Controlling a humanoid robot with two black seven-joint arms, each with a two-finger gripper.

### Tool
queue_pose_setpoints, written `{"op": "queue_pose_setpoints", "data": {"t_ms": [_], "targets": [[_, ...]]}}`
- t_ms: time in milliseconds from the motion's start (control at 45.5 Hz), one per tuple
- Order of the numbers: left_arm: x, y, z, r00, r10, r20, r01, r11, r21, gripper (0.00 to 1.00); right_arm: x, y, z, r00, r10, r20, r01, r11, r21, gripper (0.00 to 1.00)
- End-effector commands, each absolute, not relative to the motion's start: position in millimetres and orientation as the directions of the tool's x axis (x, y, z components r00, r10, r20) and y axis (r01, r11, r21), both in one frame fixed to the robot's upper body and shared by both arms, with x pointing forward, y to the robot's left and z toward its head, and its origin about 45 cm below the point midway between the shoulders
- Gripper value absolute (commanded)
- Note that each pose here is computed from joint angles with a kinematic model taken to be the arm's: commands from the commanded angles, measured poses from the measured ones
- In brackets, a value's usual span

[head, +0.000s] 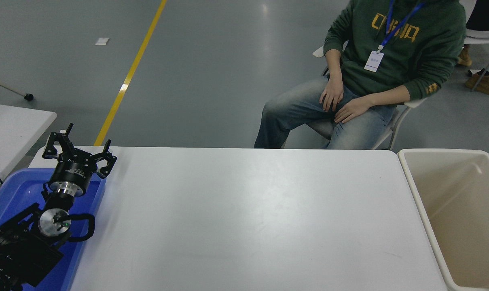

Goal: Clean the table surface

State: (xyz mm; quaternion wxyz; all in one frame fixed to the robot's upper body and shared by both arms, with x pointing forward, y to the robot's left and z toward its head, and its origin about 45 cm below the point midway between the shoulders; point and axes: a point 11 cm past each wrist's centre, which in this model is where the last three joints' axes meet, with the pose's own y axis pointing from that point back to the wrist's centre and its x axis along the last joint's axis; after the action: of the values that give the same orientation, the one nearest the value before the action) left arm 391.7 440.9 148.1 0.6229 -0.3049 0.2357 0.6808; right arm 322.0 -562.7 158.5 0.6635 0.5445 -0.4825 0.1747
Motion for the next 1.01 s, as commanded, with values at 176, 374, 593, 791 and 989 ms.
{"op": "queue_pose_setpoints", "data": {"t_ms": [176,374,593,791,989], "targets": [[391.8,440.5,148.2,-0.037,0.704,-0.709,-0.9919,-0.112,-0.059,1.00,322.4,-548.9,98.0,0.492,-0.286,0.822,-0.741,0.359,0.568,0.00],[391.6,441.0,148.0,-0.038,0.704,-0.709,-0.9918,-0.113,-0.059,1.00,326.1,-542.4,83.2,0.496,-0.276,0.823,-0.724,0.391,0.568,0.00],[391.8,440.5,148.2,-0.037,0.704,-0.709,-0.9919,-0.112,-0.059,1.00,331.4,-537.6,80.2,0.477,-0.265,0.838,-0.724,0.422,0.545,0.00],[391.6,441.0,148.0,-0.038,0.704,-0.709,-0.9918,-0.113,-0.059,1.00,333.2,-533.0,78.1,0.455,-0.276,0.847,-0.728,0.432,0.532,0.00],[391.8,440.5,148.2,-0.037,0.704,-0.709,-0.9919,-0.112,-0.059,1.00,335.3,-532.6,79.8,0.429,-0.273,0.861,-0.734,0.451,0.508,0.00]]}}
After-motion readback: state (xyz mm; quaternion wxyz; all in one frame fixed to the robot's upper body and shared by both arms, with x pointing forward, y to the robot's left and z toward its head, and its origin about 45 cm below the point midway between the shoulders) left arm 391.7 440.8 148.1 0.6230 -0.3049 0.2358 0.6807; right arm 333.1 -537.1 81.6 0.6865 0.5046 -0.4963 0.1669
